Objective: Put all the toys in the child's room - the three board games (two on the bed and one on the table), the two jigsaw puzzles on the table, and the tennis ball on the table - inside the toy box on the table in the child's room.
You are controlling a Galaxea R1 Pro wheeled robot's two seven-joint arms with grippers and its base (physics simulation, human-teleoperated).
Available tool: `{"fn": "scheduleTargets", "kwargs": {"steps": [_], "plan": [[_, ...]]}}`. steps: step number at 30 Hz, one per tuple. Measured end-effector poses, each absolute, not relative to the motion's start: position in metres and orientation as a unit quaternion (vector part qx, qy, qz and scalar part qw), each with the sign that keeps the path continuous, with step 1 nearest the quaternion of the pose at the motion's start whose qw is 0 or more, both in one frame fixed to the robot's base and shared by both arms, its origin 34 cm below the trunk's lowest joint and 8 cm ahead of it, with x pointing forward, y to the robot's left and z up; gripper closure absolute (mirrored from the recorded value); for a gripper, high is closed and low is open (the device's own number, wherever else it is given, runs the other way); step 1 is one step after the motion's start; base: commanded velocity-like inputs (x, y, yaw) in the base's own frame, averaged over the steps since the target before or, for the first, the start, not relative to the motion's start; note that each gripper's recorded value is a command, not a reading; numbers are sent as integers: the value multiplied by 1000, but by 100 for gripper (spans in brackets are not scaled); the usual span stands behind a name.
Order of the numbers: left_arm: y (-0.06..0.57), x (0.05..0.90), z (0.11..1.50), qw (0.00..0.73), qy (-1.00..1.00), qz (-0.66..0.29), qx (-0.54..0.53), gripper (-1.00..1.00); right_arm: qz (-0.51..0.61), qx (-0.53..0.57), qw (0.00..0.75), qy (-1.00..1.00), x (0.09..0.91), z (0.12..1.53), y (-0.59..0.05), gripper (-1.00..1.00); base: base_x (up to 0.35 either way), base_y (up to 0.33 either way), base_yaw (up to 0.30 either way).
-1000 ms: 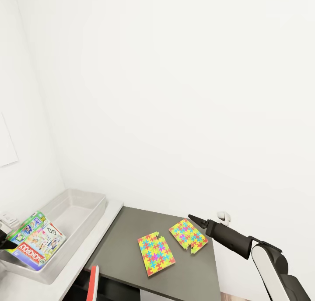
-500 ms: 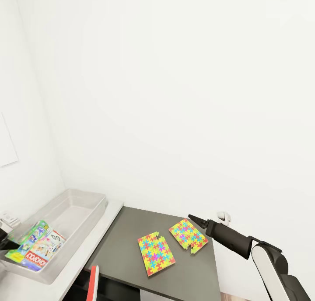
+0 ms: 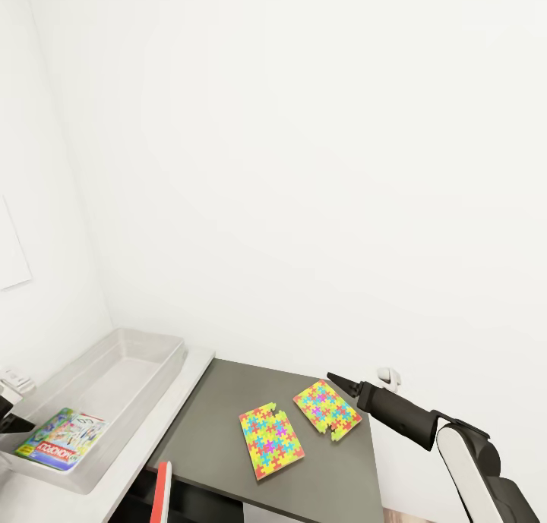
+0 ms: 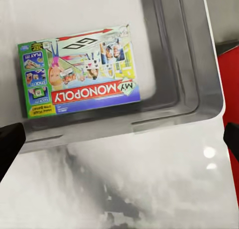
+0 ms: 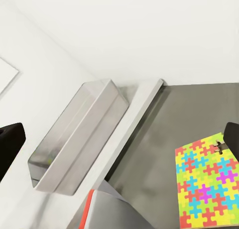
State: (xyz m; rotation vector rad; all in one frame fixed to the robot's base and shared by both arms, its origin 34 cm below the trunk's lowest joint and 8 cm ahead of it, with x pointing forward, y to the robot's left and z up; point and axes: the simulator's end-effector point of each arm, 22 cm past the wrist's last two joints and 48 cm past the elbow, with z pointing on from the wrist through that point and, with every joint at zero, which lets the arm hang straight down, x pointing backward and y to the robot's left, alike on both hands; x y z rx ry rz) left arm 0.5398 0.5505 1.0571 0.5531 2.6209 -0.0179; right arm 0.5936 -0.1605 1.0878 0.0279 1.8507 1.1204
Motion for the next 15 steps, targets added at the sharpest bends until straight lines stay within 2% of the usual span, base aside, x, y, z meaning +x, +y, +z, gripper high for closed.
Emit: {"fn": "scheduleTargets", "kwargs": {"steps": [5, 11, 15], "plan": [[552, 541, 1061, 236, 952, -7, 197, -100, 457, 11, 470, 755, 594, 1088, -161, -100, 0, 0, 0], [562, 553, 1092, 280, 943, -7, 177, -100, 457, 11, 470, 755, 594, 1088, -161, -100, 0, 0, 0], [554, 552, 1103, 292, 940, -37, 175, -100, 457, 11, 470, 755, 594, 1088, -160, -100, 0, 0, 0]]}}
